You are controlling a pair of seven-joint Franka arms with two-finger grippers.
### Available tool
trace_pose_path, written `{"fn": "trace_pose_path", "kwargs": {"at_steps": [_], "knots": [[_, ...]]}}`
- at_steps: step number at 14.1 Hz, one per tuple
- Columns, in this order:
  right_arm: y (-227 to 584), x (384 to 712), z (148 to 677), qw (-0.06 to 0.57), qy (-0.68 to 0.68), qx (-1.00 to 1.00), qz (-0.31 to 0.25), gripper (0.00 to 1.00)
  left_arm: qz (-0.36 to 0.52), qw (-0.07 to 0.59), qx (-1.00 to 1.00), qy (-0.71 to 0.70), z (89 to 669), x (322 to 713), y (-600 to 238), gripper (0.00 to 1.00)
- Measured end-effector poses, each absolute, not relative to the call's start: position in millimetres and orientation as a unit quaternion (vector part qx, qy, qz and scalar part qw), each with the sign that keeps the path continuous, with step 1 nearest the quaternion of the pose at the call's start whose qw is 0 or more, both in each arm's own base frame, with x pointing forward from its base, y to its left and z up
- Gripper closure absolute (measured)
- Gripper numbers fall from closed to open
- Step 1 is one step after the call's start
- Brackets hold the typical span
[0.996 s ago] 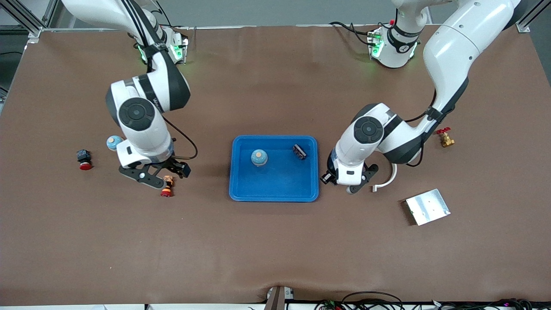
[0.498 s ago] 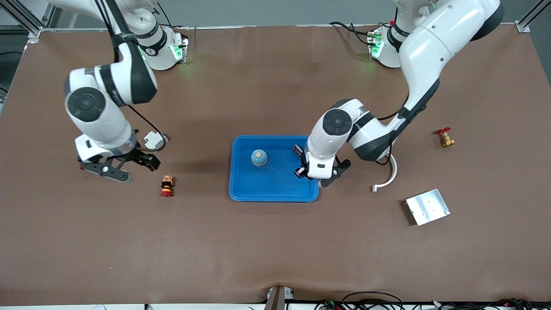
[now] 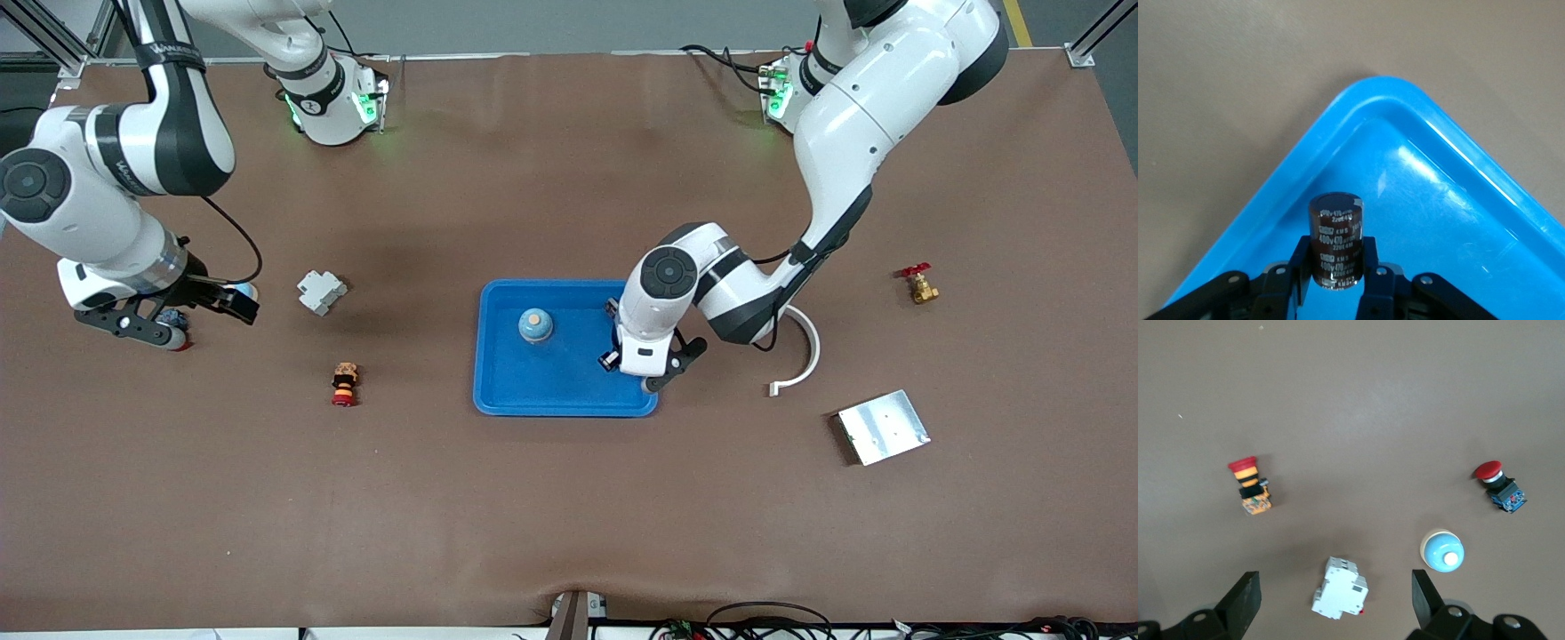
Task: Place electrolytic capacitor and blue bell in tray
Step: 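Carry the capacitor to the tray while the right gripper reaches the second bell, then release the capacitor in the tray while the right gripper grasps the bell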
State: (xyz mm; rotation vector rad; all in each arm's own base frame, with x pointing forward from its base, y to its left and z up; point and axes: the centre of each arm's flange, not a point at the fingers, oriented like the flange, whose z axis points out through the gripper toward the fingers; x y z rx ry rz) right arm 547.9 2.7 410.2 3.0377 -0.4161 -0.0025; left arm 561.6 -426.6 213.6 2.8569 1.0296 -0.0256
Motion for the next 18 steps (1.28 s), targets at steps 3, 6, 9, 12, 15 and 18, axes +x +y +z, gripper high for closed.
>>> {"fn": "trace_pose_path", "kwargs": {"at_steps": [3,6,9,12,15,18], "knots": [[-24.2,530.8,412.8,0.034,-0.117,0.992,0.0,0.0,-0.013,0.053,0.94,0.338,203.9,561.8,-434.1,0.66],[-55.0,510.7,405.4,0.03,-0.096,0.995,0.016,0.0,-0.005,0.041,0.94,0.338,190.3,564.6,-433.8,0.66],[-73.2,486.4,378.9,0.028,-0.09,0.995,0.024,0.0,0.002,0.037,0.941,0.336,187.9,564.6,-437.1,0.66],[-85.7,468.0,356.8,0.027,-0.085,0.995,0.033,0.0,0.003,0.037,0.941,0.336,187.4,564.9,-437.0,0.66],[-90.6,451.0,330.9,0.026,-0.087,0.995,0.049,0.0,0.003,0.037,0.941,0.336,187.3,565.1,-436.7,0.61],[-92.8,439.6,315.3,0.025,-0.091,0.994,0.055,0.0,0.003,0.036,0.941,0.336,187.1,565.1,-436.7,0.31]]}}
